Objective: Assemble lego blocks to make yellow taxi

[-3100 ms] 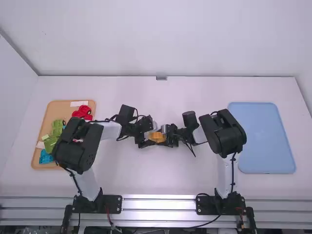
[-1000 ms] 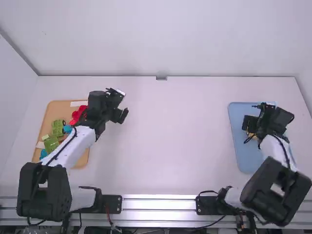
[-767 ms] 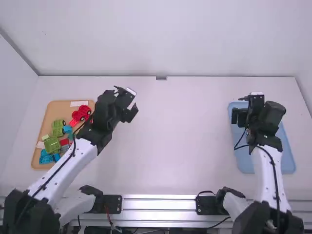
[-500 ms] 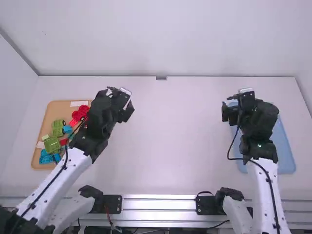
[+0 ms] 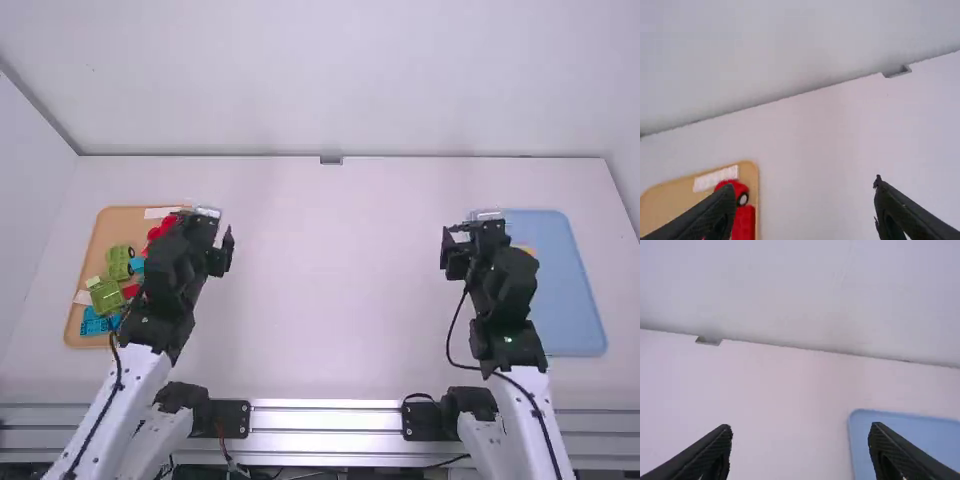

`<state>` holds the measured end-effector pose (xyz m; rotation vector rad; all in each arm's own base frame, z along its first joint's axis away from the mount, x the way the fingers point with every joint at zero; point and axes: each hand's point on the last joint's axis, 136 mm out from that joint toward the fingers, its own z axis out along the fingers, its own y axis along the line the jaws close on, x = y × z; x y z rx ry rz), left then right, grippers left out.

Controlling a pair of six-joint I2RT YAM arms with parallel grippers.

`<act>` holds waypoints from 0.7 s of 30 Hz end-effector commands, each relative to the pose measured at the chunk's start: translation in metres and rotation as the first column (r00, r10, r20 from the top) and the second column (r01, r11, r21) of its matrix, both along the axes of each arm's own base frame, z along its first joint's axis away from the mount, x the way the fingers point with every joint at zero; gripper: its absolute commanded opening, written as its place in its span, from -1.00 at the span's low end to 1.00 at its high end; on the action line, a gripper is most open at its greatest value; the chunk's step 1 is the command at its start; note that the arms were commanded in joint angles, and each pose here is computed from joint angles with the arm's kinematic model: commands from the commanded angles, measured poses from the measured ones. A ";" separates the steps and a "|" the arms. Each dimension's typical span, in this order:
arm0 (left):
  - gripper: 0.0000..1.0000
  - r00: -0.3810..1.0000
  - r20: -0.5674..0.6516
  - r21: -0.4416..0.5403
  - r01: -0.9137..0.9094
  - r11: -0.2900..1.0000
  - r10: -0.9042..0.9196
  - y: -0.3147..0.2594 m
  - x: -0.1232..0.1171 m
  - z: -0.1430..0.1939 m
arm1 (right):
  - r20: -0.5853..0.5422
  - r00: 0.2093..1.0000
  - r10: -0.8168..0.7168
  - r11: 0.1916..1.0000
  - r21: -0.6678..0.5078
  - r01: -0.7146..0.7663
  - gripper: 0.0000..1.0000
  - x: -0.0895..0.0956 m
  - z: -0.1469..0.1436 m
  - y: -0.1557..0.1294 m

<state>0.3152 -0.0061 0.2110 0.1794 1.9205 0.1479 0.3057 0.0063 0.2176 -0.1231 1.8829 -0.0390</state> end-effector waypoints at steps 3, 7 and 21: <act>0.22 0.999 0.003 -0.156 -0.040 0.987 0.041 0.006 -0.017 -0.017 | -0.004 0.999 -0.051 0.994 0.094 0.051 0.22 -0.015 -0.020 -0.004; 0.03 0.999 0.001 -0.190 -0.052 0.980 0.053 0.006 -0.032 -0.037 | -0.004 0.999 -0.051 0.994 0.094 0.051 0.03 -0.029 -0.041 -0.004; -0.55 0.999 0.001 -0.190 -0.052 0.980 0.053 0.006 -0.065 -0.107 | -0.004 0.999 -0.051 0.994 0.094 0.051 -0.55 -0.057 -0.112 -0.004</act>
